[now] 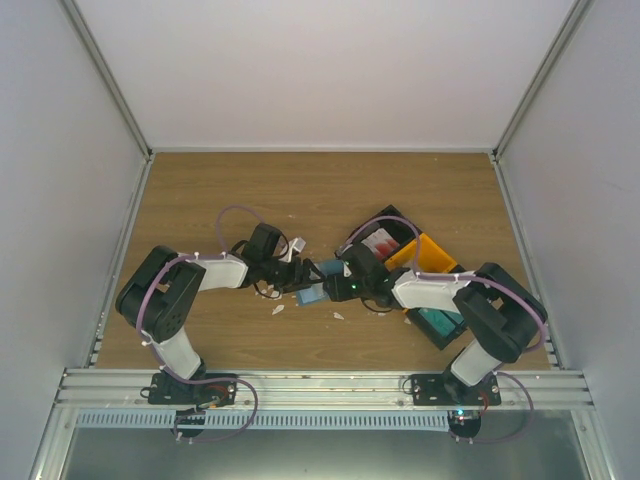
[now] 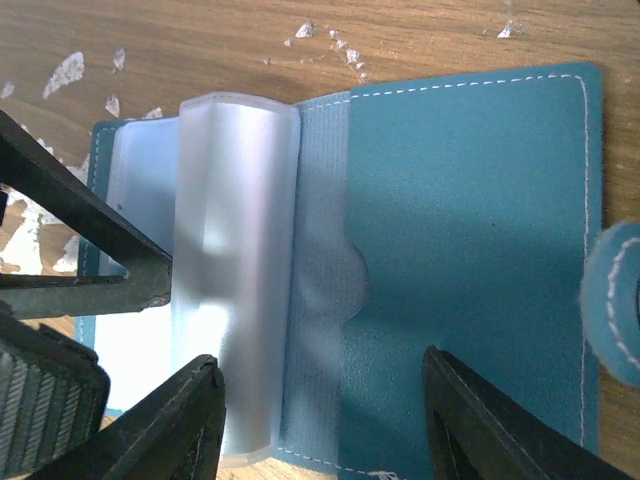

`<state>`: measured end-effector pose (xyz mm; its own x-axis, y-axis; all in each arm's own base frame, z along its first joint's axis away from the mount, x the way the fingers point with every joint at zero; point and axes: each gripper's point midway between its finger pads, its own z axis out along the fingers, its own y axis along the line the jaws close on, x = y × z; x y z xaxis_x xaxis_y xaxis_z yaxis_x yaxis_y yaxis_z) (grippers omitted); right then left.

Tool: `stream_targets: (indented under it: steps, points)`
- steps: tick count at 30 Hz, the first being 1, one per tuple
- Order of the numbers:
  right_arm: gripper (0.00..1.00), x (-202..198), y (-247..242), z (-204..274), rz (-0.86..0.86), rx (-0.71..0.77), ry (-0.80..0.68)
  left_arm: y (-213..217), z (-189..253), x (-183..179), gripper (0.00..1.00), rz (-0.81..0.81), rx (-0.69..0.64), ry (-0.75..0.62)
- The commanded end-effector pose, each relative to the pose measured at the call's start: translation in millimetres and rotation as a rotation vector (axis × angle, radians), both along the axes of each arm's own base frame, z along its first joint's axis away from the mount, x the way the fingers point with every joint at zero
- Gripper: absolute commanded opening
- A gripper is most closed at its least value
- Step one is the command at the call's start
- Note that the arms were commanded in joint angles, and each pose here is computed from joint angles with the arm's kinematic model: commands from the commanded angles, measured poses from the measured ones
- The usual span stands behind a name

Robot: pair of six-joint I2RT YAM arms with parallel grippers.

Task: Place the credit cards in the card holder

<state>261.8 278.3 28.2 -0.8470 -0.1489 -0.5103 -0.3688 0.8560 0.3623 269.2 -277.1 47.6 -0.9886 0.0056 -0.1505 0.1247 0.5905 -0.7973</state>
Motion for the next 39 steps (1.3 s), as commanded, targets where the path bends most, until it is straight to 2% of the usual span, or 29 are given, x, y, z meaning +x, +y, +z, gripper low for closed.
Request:
stream_targets:
  steps: [1, 8, 13, 21, 26, 35, 37, 39]
  points:
    - [0.55, -15, -5, -21, -0.014, 0.034, 0.078, -2, 5, 9, 0.66, 0.011, 0.013, -0.049]
    - [0.56, -30, 8, -17, 0.005, 0.205, 0.13, -17, 19, 10, 0.64, -0.029, -0.094, -0.052]
    - [0.59, -34, 10, -14, 0.005, 0.266, 0.134, -26, 31, 12, 0.61, -0.062, -0.152, -0.082]
    - [0.57, -23, -1, -3, -0.06, 0.252, 0.058, -43, 45, 6, 0.58, -0.138, -0.202, -0.137]
    - [0.55, -18, -2, 0, -0.049, 0.222, 0.022, -50, 32, 10, 0.53, -0.147, -0.19, -0.115]
    - [0.62, -18, -6, -2, -0.035, 0.177, 0.006, -54, 21, 11, 0.48, -0.145, -0.176, -0.085]
    - [0.61, -15, -8, -6, -0.049, 0.152, 0.015, -53, 19, 10, 0.47, -0.141, -0.172, -0.081]
    - [0.55, -13, -12, -13, -0.075, 0.119, 0.03, -52, 18, 10, 0.46, -0.137, -0.166, -0.079]
